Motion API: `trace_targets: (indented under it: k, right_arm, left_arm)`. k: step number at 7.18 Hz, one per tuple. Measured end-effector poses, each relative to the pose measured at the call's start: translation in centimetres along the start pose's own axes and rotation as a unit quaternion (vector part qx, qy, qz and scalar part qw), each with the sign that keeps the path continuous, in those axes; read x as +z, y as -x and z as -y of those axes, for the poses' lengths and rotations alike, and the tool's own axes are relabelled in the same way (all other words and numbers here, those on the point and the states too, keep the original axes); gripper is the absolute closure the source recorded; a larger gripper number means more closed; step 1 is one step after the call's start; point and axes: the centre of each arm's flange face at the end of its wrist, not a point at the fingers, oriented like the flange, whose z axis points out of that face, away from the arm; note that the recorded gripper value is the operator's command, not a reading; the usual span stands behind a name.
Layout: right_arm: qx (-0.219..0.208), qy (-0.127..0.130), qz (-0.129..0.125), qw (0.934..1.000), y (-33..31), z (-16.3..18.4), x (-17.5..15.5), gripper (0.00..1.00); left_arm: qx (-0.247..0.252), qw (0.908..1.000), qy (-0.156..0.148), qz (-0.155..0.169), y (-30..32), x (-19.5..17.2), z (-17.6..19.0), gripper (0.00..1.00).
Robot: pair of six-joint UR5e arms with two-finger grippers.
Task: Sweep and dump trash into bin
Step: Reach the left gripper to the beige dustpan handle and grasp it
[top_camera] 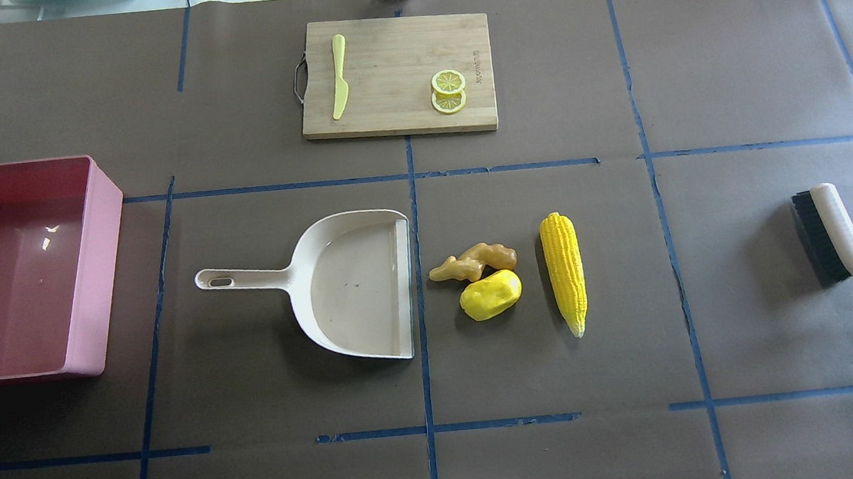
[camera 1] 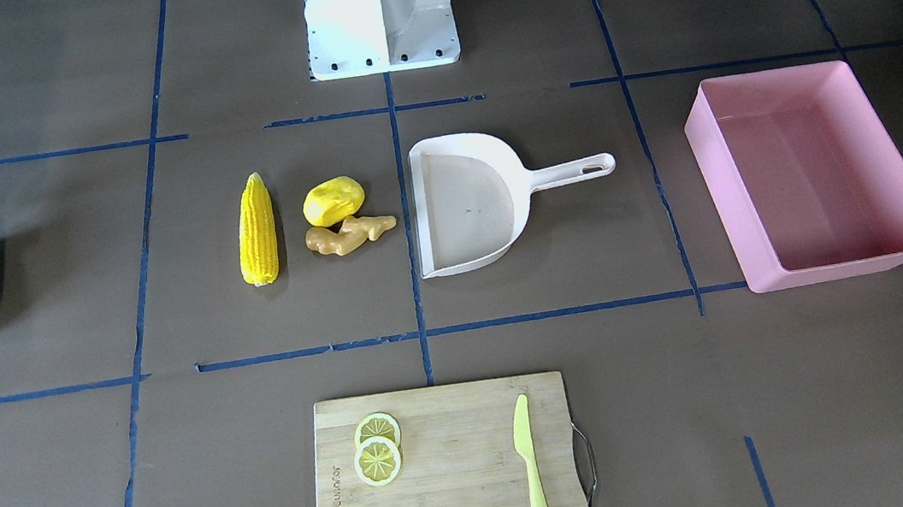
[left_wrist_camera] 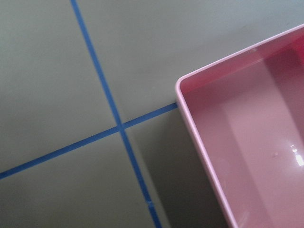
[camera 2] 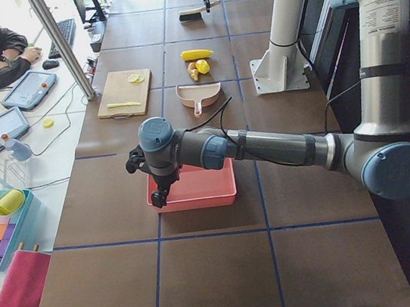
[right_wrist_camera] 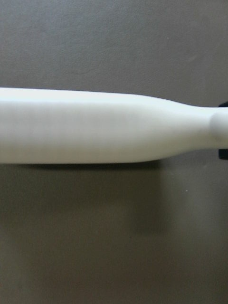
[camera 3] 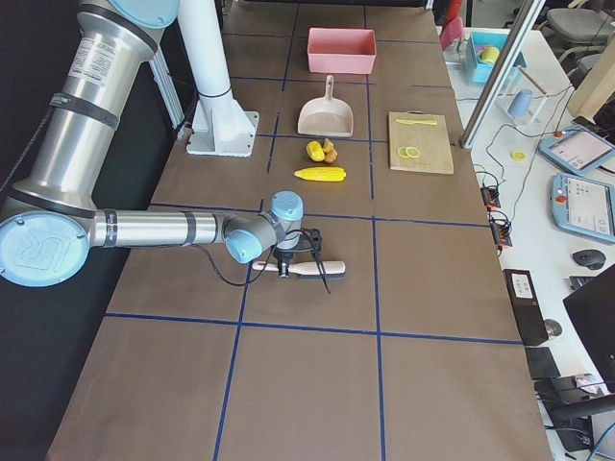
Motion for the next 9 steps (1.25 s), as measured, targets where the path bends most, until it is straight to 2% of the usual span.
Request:
trace_targets:
  k: [2,3,5,6,7,8,9]
  right_arm:
    - [-0.002,-0.002,0.000,1.0000,0.1,0.1,0.0,0.95]
    - [-0.005,-0.003,0.001,1.0000,0.3,0.1,-0.1,0.95]
    - [-0.008,-0.004,0.003,1.0000,0.4,0.2,-0.1,0.95]
    - [-0.009,-0.005,0.003,0.9999,0.4,0.2,-0.2,0.95]
    - [-0.008,-0.005,0.003,0.9999,0.4,0.2,-0.2,0.95]
    - [-0.008,-0.005,0.003,0.9999,0.4,0.2,-0.2,0.95]
    - [-0.008,-0.005,0.003,1.0000,0.4,0.2,-0.2,0.95]
  left_arm:
    - [0.102,0.9942,-0.030,-0.019,-6.0,1.8,3.4,0.01]
    - [0.158,0.9859,-0.038,-0.038,-10.5,3.4,6.1,0.01]
    - [0.254,0.9625,-0.050,-0.081,-20.4,5.9,11.6,0.01]
    - [0.298,0.9489,-0.060,-0.084,-25.6,6.6,13.5,0.02]
    - [0.331,0.9389,-0.067,-0.069,-29.8,7.6,14.4,0.02]
    - [0.352,0.9319,-0.059,-0.062,-33.6,9.3,14.6,0.02]
    - [0.362,0.9292,-0.037,-0.066,-36.8,10.7,14.6,0.02]
